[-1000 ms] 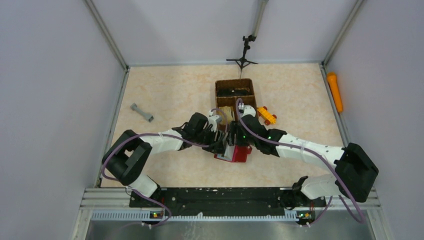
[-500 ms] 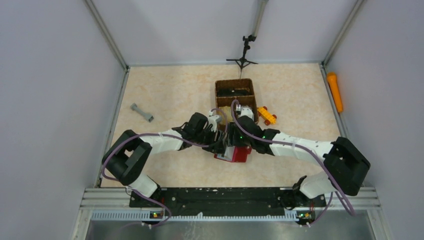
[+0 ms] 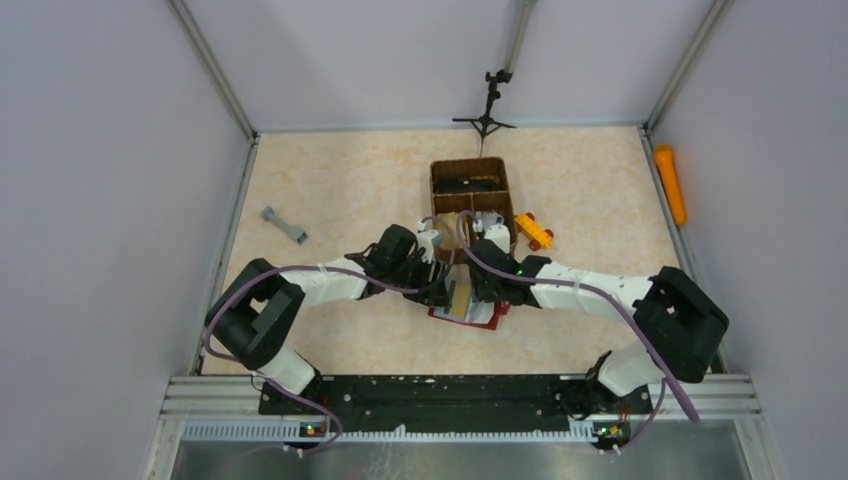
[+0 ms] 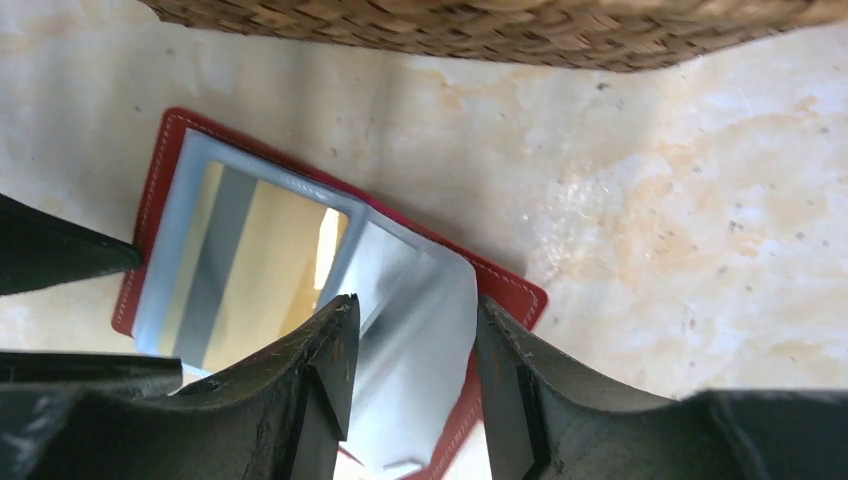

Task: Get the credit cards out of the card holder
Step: Open the card holder at the center of the board, then pick up the card holder from the center of the board.

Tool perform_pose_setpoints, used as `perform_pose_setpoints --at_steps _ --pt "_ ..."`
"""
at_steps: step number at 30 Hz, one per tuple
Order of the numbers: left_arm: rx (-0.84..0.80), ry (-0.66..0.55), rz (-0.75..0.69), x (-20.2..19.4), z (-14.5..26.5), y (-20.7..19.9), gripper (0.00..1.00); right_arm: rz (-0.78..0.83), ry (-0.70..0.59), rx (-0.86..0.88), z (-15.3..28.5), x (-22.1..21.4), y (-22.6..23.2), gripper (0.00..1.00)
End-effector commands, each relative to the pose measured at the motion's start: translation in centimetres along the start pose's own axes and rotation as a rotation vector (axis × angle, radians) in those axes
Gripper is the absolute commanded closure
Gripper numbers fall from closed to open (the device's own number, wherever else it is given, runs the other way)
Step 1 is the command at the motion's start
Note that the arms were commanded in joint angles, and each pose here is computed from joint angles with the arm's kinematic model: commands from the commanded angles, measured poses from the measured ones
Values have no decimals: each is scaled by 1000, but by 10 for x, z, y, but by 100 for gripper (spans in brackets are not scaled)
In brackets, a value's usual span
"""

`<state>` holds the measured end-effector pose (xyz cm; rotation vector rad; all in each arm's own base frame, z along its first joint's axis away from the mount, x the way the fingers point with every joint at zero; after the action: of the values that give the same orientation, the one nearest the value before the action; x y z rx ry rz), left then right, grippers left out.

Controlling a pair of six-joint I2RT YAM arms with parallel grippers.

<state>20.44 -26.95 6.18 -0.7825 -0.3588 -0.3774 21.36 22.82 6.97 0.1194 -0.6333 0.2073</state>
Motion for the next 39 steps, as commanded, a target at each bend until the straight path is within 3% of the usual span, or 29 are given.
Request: perform_pose_setpoints --at_steps 1,7,11,18,27,32,39 --pt "78 9 1 6 -5 9 41 6 -62 -22 23 12 -9 53" --pt "169 59 36 1 -11 25 42 19 -15 -56 24 -16 -29 53" --pt "196 67 42 -1 -11 29 42 2 30 -49 21 -32 -35 32" --pt "228 81 48 -2 -13 34 42 -121 38 104 19 -45 -29 19" --pt "222 79 45 -2 -12 32 42 -406 -48 400 24 -43 -22 23" --pt "211 79 43 -2 -13 30 42 -411 -64 374 24 -41 -28 36" --pt "203 79 41 -2 -13 29 42 -424 -43 362 16 -43 -29 41"
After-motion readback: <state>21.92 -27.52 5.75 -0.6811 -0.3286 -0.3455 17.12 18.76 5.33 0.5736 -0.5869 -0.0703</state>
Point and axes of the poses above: each gripper's point midway between its finger pads, its own z axis back along the fingers, its own y axis along the line the jaws close on, x = y × z, the point moved 3 cm from there along z, back along the fingers, and after that the axes turned 4 degrees about z, right-handed, at the moved point
